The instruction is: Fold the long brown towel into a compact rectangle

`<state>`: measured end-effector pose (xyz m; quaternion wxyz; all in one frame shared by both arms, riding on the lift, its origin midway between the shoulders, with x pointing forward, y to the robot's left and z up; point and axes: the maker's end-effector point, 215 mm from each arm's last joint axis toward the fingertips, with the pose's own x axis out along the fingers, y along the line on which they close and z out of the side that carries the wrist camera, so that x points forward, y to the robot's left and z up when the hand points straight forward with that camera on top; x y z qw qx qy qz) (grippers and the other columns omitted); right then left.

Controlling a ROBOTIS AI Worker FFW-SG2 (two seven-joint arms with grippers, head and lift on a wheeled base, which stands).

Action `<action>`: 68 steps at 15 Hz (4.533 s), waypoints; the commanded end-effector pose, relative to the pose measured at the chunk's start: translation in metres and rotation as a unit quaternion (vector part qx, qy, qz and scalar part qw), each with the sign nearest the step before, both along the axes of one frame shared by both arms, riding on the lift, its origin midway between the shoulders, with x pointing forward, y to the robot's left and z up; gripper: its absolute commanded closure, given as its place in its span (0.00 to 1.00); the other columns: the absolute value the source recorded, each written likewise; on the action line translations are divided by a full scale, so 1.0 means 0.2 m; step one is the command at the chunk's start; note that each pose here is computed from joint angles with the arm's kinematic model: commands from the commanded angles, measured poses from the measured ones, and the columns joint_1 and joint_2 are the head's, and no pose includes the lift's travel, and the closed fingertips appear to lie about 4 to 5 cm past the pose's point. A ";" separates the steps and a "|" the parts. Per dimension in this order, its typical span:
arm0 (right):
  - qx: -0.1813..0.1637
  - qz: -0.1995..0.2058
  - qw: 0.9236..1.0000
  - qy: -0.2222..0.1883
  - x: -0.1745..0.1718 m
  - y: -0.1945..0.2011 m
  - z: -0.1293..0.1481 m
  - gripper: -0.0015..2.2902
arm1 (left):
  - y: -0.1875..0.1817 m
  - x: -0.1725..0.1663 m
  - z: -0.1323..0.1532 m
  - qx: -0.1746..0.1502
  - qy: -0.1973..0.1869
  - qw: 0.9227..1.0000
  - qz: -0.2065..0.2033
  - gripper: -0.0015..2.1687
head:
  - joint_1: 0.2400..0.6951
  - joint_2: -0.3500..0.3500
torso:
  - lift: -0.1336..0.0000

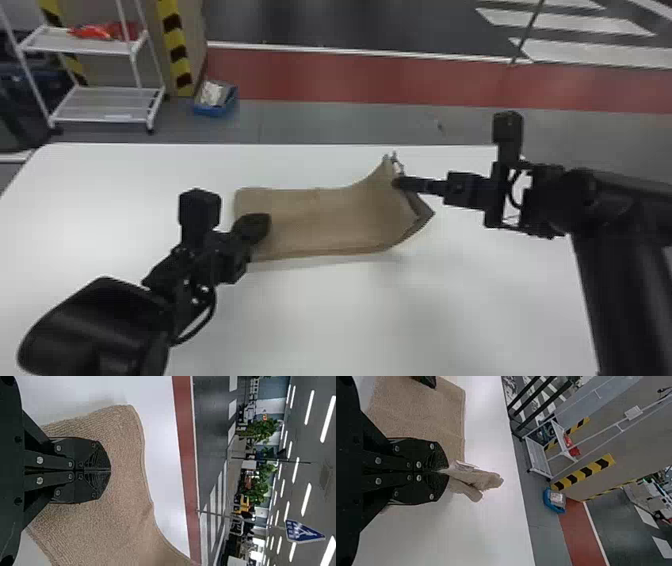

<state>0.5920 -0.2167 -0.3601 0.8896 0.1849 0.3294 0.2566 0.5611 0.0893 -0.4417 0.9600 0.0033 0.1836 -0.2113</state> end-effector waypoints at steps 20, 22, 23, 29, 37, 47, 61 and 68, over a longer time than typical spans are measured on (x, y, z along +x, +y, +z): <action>0.047 0.086 0.995 0.023 -0.04 0.72 0.20 0.65 | -0.18 -0.15 -0.22 0.017 0.065 0.997 -0.029 0.88 | 1.00 0.45 | 0.04; 0.045 0.092 0.994 0.025 -0.04 0.75 0.18 0.65 | -0.18 -0.15 -0.22 0.016 0.065 0.997 -0.029 0.88 | 1.00 0.47 | 0.04; 0.043 0.098 0.994 0.030 -0.06 0.78 0.16 0.65 | -0.20 -0.16 -0.22 0.015 0.065 0.997 -0.030 0.88 | 1.00 0.47 | 0.04; 0.043 0.117 0.991 0.049 -0.11 0.89 0.07 0.65 | -0.24 -0.17 -0.22 0.013 0.066 0.997 -0.035 0.88 | 1.00 0.50 | 0.04; 0.054 0.121 0.989 0.058 -0.14 0.95 0.01 0.23 | -0.27 -0.18 -0.22 0.013 0.065 0.997 -0.033 0.88 | 1.00 0.51 | 0.04; 0.098 0.121 0.988 0.017 -0.33 0.75 0.07 0.02 | -0.26 -0.21 -0.25 0.016 0.070 0.997 -0.031 0.88 | 1.00 0.50 | 0.04; 0.051 0.096 0.991 -0.073 -0.41 0.35 -0.09 0.88 | -0.27 -0.25 -0.28 0.015 0.074 0.997 -0.024 0.88 | 1.00 0.29 | 0.04; 0.022 0.104 0.989 -0.099 -0.24 0.52 -0.27 0.88 | -0.24 -0.22 -0.25 0.011 0.071 0.997 -0.021 0.88 | 1.00 0.37 | 0.04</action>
